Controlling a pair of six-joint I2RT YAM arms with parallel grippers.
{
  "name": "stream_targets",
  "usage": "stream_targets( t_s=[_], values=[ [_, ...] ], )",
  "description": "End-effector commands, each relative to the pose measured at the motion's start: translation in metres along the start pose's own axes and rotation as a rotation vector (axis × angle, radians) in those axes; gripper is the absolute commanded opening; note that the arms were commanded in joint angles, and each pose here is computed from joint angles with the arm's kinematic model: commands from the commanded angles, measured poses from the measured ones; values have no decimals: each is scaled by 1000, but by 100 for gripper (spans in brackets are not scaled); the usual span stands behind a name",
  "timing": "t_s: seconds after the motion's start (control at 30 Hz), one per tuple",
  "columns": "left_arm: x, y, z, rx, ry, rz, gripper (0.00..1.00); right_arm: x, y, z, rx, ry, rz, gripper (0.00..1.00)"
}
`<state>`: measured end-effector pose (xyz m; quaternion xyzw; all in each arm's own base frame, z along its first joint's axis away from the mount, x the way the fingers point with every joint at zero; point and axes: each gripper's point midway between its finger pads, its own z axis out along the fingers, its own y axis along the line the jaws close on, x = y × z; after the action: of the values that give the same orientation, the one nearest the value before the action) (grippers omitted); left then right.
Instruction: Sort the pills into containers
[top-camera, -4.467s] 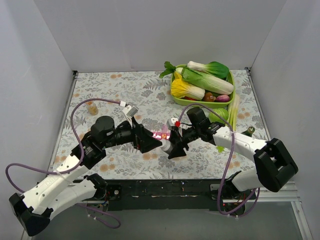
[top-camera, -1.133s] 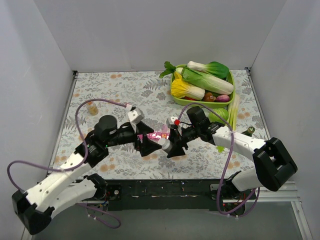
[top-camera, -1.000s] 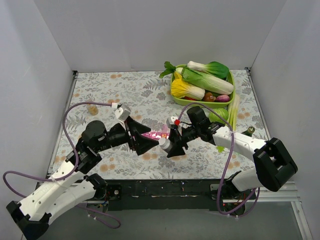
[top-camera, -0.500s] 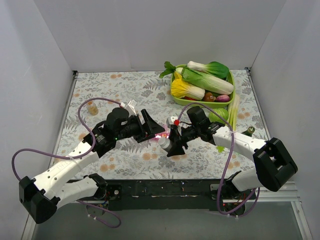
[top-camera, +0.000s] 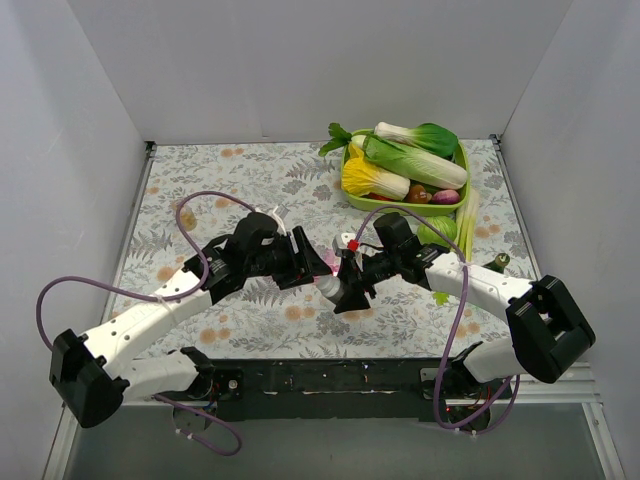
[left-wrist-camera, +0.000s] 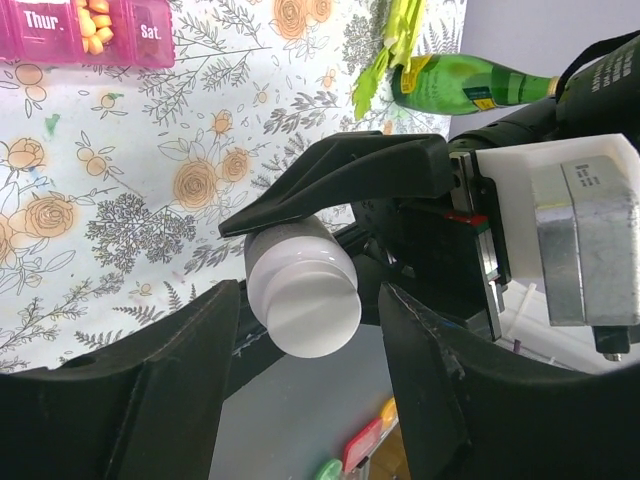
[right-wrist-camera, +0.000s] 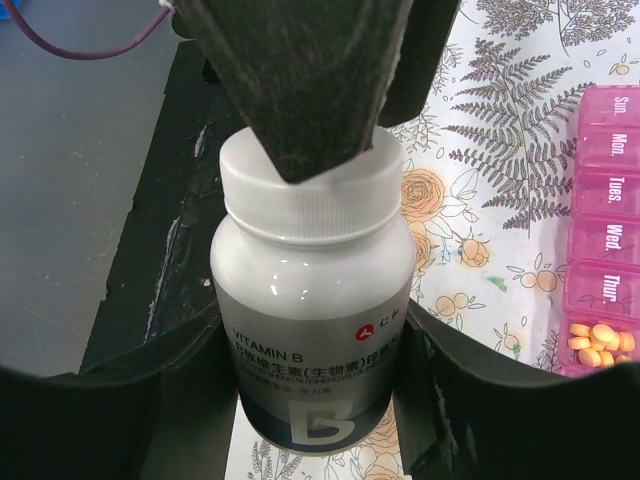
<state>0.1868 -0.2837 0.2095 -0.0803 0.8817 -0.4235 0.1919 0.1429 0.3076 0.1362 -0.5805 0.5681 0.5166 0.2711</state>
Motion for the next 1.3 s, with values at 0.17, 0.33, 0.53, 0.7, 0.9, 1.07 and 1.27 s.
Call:
stream_targets(
  t_s=[0.17,0.33,0.53,0.7,0.9,1.07,1.27],
  values=[
    [5,-12,2,2,34,80,55,-14,-1,-2,-3,-21,-44,1],
    [6,-12,3,6,43,126,49,-13,-1,-1,-4,-20,-42,1],
    [14,-13,3,41,91,225,11,-15,-1,-1,-7,-24,-47,1],
    [39,-27,-8,254,209,518,0,-16,3,-1,-29,-32,-44,1],
    [65,-25,-25,538,319,1049,0,-20,12,-1,-72,-54,-51,1],
    [43,-18,-17,469,238,1256,3,-19,14,-3,-66,-55,-59,1],
    [18,-58,-34,482,10,1132,62,-18,14,-3,-62,-55,-64,1]
  ],
)
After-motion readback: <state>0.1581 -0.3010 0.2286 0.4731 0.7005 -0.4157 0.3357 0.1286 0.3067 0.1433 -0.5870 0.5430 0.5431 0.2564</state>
